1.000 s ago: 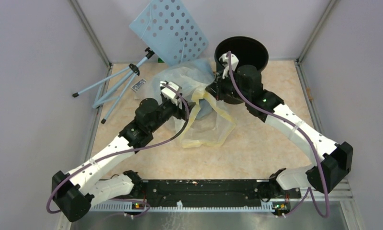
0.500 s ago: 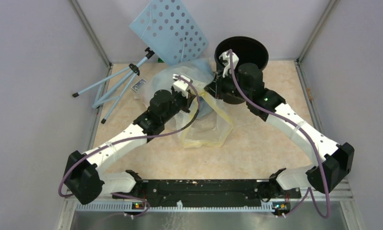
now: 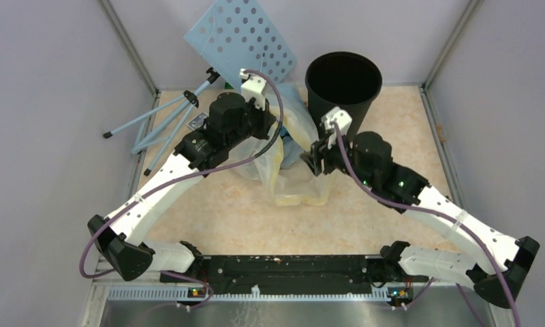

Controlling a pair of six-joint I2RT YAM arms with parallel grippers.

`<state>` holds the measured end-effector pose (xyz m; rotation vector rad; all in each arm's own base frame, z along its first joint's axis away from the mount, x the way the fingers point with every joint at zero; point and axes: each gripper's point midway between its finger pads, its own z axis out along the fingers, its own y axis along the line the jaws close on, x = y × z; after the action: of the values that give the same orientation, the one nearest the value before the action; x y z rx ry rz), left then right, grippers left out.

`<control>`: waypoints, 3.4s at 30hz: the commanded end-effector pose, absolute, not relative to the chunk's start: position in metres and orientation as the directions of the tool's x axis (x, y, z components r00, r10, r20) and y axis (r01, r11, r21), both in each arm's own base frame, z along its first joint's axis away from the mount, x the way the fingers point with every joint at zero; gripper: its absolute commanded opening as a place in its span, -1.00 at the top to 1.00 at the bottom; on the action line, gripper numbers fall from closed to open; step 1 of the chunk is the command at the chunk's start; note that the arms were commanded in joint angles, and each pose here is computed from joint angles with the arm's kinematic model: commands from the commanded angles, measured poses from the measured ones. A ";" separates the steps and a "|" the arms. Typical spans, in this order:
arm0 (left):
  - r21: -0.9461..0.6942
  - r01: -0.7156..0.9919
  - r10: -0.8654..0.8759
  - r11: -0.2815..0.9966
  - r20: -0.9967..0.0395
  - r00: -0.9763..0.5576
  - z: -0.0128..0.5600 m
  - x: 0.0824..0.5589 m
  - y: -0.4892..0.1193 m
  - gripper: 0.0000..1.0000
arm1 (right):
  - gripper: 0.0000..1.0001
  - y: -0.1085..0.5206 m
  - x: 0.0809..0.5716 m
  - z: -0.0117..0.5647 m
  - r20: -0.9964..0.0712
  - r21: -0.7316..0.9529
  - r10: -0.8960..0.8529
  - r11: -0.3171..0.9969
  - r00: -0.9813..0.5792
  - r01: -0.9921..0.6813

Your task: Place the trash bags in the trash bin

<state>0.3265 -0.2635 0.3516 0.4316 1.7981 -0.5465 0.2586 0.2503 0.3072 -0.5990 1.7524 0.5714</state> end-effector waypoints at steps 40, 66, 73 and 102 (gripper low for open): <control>-0.280 0.578 0.121 0.767 -0.821 -0.559 0.266 0.276 -0.248 1.00 | -0.59 0.316 0.365 0.130 -0.587 0.717 0.716 0.676 -0.377 0.168; -0.291 0.453 0.045 0.843 -0.800 -0.598 0.240 0.302 -0.225 1.00 | 1.00 0.302 0.372 0.146 -0.630 0.687 0.625 0.726 -0.462 0.045; -0.315 0.419 0.023 0.851 -0.776 -0.630 0.211 0.313 -0.226 1.00 | 1.00 0.314 0.324 0.198 -0.736 0.643 0.445 0.695 -0.510 -0.321; -0.364 0.329 0.041 0.872 -0.614 -0.788 0.121 0.294 -0.218 1.00 | 1.00 0.199 0.218 0.307 -0.869 0.438 0.250 0.789 -0.427 -0.430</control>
<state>0.2910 -0.2150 0.0909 0.2967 2.5159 -0.5536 0.2247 0.2179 0.2909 -0.1795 1.8840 0.7973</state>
